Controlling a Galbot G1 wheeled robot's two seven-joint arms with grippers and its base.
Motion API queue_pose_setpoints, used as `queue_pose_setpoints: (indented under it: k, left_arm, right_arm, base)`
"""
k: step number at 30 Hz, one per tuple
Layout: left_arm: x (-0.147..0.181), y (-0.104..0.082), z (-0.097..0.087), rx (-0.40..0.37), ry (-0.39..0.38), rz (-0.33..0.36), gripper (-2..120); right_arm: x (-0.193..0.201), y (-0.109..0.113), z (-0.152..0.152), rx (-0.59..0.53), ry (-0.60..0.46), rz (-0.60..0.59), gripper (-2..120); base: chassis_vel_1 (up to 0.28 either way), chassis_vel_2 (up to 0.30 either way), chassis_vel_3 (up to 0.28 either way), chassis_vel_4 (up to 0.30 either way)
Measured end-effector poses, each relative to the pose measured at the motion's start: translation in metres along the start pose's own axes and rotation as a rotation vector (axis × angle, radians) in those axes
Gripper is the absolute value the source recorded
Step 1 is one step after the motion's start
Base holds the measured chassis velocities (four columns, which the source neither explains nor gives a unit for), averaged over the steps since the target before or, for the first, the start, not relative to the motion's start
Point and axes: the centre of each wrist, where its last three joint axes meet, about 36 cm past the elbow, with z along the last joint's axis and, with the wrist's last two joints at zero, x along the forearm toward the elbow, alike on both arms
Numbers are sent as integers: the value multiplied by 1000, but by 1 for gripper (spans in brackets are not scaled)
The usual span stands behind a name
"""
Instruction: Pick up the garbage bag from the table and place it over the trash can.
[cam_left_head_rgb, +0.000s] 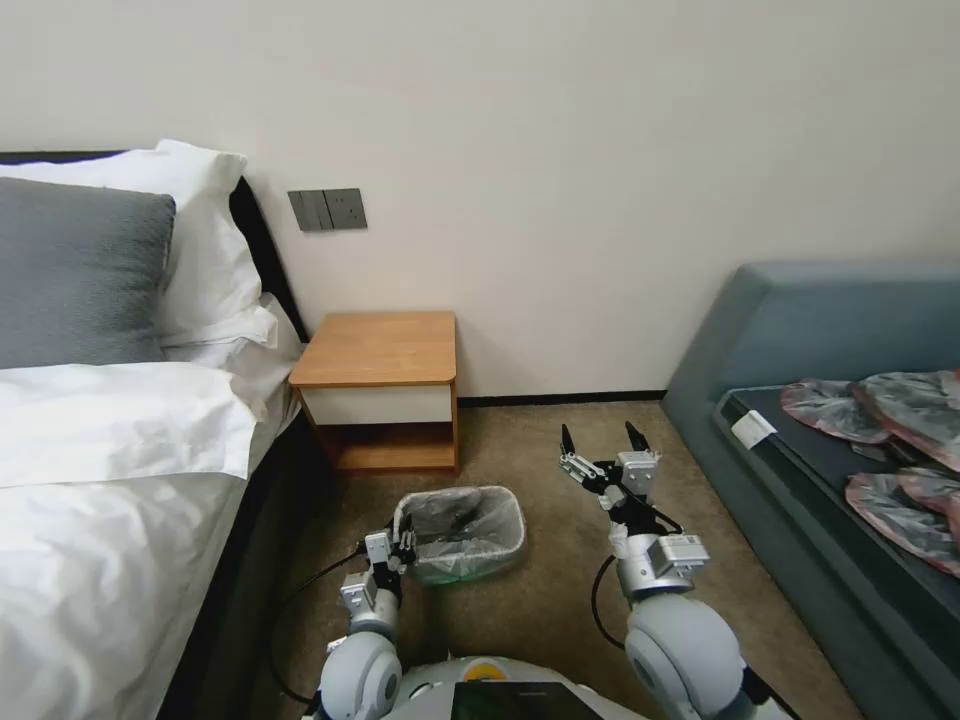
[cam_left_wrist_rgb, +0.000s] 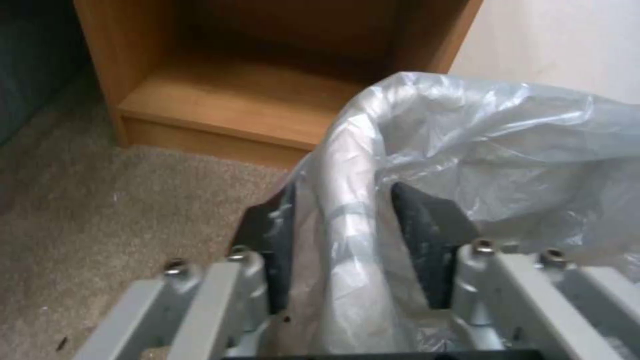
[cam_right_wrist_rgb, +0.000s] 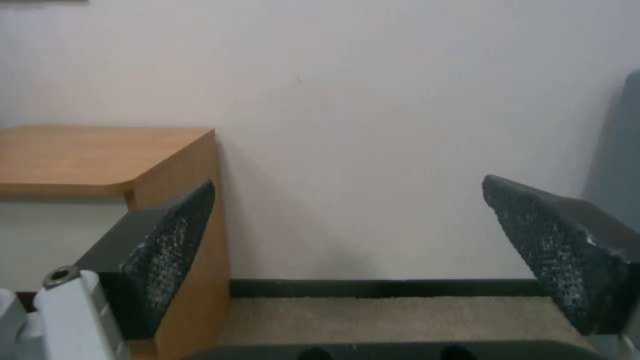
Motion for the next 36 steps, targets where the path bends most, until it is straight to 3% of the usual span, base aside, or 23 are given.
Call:
queue_pose_setpoints:
  k: [9, 13, 17, 27, 30, 36]
  left_arm:
    - [1, 2, -6, -34, -32, -5, 69]
    - [1, 6, -14, -48, -66, -13, 88]
    - [2, 11, -25, -51, -105, -19, 99]
    - [6, 25, -57, -114, -268, -36, 100]
    - [10, 26, -69, -132, -350, -17, 100]
    - [20, 27, -83, -146, -421, 36, 100]
  right_arm:
    - [3, 1, -1, -7, 5, 0, 100]
    - [4, 3, -2, -14, 9, 0, 100]
    - [6, 4, -1, -18, 16, 1, 100]
    - [11, 3, 9, -20, 15, 11, 100]
    - [17, -4, 21, -33, -6, -23, 100]
    - [28, -23, 35, -34, -7, -25, 100]
  base:
    - [0, 0, 0, 0]
    - [0, 0, 0, 0]
    - [0, 0, 0, 0]
    - [0, 0, 0, 0]
    - [0, 0, 0, 0]
    - [0, 0, 0, 0]
